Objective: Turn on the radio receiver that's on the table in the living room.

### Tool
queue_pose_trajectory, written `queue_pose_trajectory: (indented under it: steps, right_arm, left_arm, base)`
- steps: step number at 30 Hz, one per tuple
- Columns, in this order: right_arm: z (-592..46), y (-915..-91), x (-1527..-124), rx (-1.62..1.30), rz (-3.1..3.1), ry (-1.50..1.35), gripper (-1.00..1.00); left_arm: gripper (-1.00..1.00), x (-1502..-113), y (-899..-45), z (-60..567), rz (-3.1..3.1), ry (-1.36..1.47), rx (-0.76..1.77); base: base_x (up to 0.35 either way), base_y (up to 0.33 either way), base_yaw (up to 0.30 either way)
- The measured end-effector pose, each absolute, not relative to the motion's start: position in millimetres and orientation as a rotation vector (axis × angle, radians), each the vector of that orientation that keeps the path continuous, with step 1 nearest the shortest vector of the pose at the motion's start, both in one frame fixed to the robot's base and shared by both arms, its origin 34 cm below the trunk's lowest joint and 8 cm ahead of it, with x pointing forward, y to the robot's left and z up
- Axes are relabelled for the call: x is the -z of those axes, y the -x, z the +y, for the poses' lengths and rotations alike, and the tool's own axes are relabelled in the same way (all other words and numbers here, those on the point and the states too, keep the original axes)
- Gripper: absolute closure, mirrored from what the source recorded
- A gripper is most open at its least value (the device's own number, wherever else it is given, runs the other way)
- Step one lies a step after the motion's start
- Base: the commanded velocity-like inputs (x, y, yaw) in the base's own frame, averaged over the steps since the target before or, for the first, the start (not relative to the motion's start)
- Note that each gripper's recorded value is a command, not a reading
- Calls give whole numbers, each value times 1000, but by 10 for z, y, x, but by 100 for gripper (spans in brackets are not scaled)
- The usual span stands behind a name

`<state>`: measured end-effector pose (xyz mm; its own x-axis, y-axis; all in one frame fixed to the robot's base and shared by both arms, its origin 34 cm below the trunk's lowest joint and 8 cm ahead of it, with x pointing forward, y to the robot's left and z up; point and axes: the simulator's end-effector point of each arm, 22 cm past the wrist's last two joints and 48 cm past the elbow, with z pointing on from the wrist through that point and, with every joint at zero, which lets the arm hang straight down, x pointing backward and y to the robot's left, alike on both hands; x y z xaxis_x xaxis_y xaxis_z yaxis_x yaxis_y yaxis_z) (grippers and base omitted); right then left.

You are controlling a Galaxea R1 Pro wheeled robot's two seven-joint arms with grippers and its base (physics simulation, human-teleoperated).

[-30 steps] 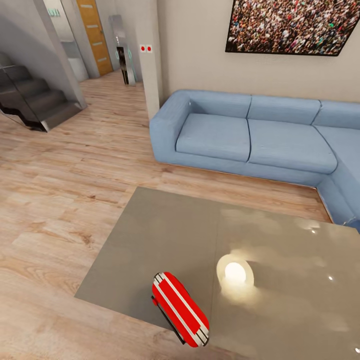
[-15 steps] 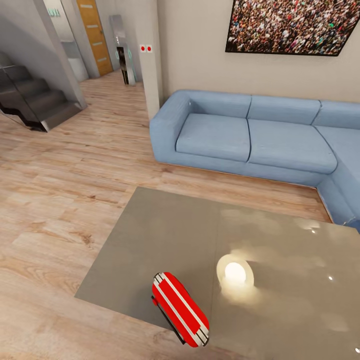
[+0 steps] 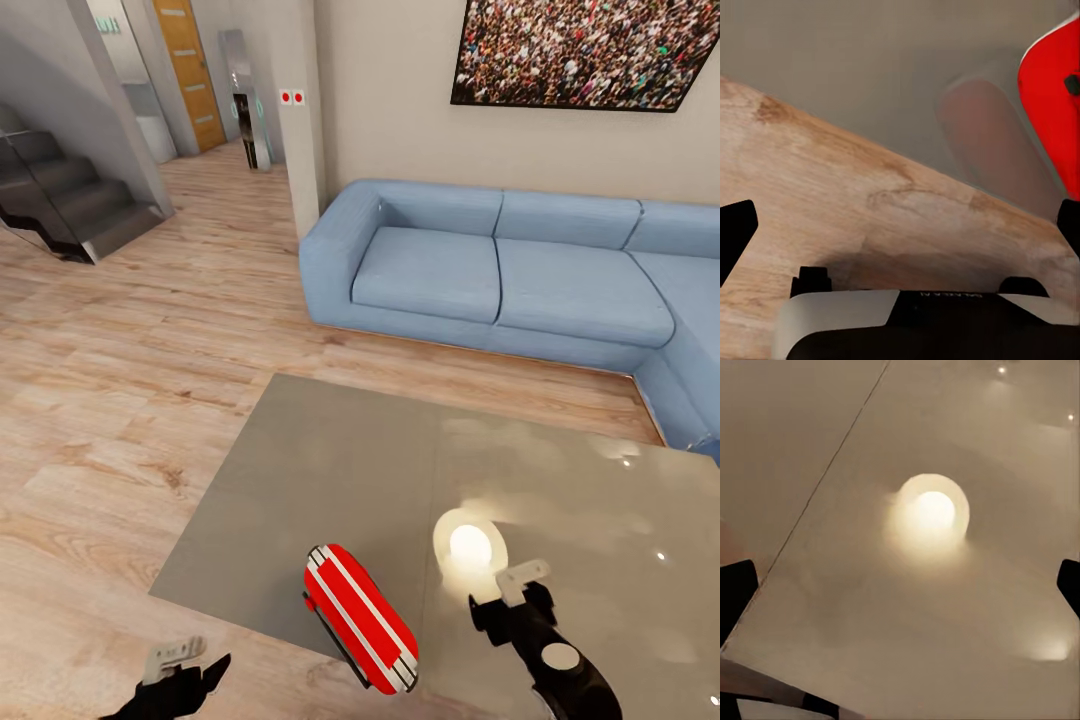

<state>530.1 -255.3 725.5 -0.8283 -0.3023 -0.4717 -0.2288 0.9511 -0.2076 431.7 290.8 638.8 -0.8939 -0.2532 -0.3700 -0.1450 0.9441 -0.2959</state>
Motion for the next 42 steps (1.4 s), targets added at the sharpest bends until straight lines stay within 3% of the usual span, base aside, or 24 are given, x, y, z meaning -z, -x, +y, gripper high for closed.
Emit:
queue_pose_trajectory:
  steps: [9,22,42]
  right_arm:
    - [-2290,-5234,-7214,18,2604,442,-100]
    - [-2353,-4854,-7001,9,2672,522,-100]
    - [-2303,-4810,-7004,6,2664,559,-100]
  left_arm:
    - [-100,-6386,-4310,2894,2687,292,374]
    - [-100,-6372,-4294,2846,2689,298,389]
    - [-100,-6372,-4294,2787,2687,306,401]
  base:
    - [0,0,0]
    - [0,0,0]
    - [0,0,260]
